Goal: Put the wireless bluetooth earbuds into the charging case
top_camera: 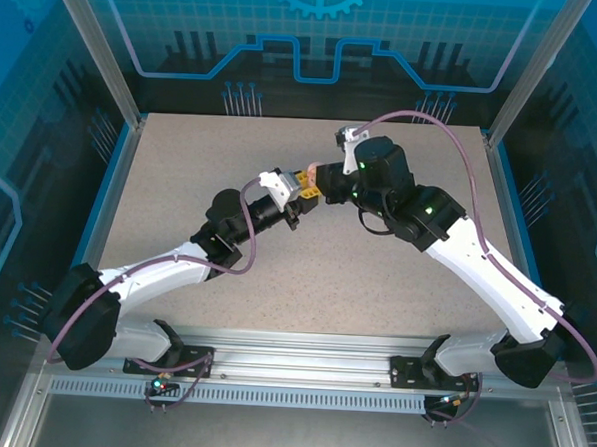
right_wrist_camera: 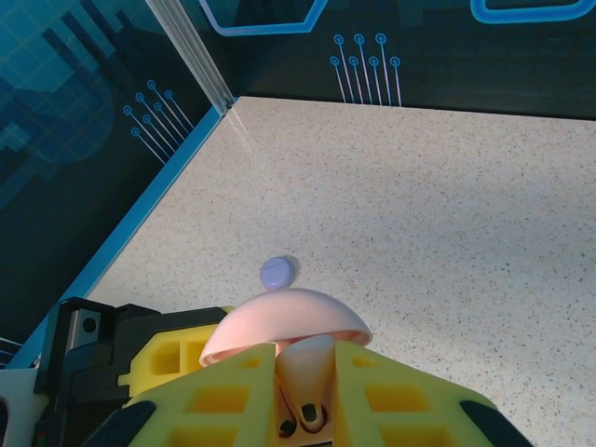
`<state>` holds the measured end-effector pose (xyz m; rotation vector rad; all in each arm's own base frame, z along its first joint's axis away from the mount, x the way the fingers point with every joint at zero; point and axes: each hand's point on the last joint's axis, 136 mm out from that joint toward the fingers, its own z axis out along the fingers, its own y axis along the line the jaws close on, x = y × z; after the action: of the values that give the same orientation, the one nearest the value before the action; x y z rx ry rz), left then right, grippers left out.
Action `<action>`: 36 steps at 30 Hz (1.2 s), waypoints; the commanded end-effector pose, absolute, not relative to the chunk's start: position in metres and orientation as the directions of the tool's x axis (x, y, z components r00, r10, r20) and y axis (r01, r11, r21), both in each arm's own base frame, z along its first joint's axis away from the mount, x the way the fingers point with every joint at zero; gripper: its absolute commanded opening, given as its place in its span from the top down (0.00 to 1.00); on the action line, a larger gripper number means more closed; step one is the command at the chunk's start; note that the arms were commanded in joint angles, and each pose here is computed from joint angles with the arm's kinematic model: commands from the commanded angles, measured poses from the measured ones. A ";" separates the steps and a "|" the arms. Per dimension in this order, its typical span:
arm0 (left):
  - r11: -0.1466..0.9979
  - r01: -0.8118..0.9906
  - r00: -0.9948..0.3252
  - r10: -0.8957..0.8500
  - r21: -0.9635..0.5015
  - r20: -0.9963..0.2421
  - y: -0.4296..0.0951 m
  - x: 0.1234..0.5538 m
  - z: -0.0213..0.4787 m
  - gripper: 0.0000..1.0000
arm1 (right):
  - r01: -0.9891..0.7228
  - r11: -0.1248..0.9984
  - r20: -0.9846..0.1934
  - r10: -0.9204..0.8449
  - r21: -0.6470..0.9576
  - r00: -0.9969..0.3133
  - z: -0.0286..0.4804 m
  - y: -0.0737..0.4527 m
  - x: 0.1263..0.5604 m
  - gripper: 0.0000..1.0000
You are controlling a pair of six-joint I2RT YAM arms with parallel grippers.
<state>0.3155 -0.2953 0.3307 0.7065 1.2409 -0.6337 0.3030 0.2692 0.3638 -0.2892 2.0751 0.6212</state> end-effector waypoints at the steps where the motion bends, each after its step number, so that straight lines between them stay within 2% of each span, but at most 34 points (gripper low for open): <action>1: 0.643 0.753 0.270 -0.107 0.141 -0.957 -0.297 0.315 0.360 1.00 | -0.467 0.805 -0.831 0.056 0.365 -0.553 0.374 0.273 0.289 0.79; 13: 0.640 0.757 0.261 -0.110 0.133 -0.959 -0.298 0.315 0.358 1.00 | -0.468 0.799 -0.837 0.077 0.377 -0.542 0.384 0.273 0.291 0.66; 17: 0.640 0.758 0.254 -0.110 0.127 -0.961 -0.298 0.315 0.355 1.00 | -0.443 0.810 -0.837 0.102 0.384 -0.538 0.387 0.267 0.297 0.51; 25: 0.642 0.757 0.243 -0.106 0.120 -0.964 -0.296 0.315 0.350 1.00 | -0.387 0.818 -0.849 0.212 0.425 -0.484 0.417 0.223 0.300 0.40; 36: 0.604 0.792 0.193 -0.108 0.089 -0.975 -0.301 0.310 0.333 1.00 | -0.310 0.873 -0.818 0.156 0.376 -0.554 0.405 0.192 0.330 0.40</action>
<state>0.3157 -0.2961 0.3350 0.6852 1.2342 -0.6589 0.3267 0.1913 0.4082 -0.0620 2.0230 0.6209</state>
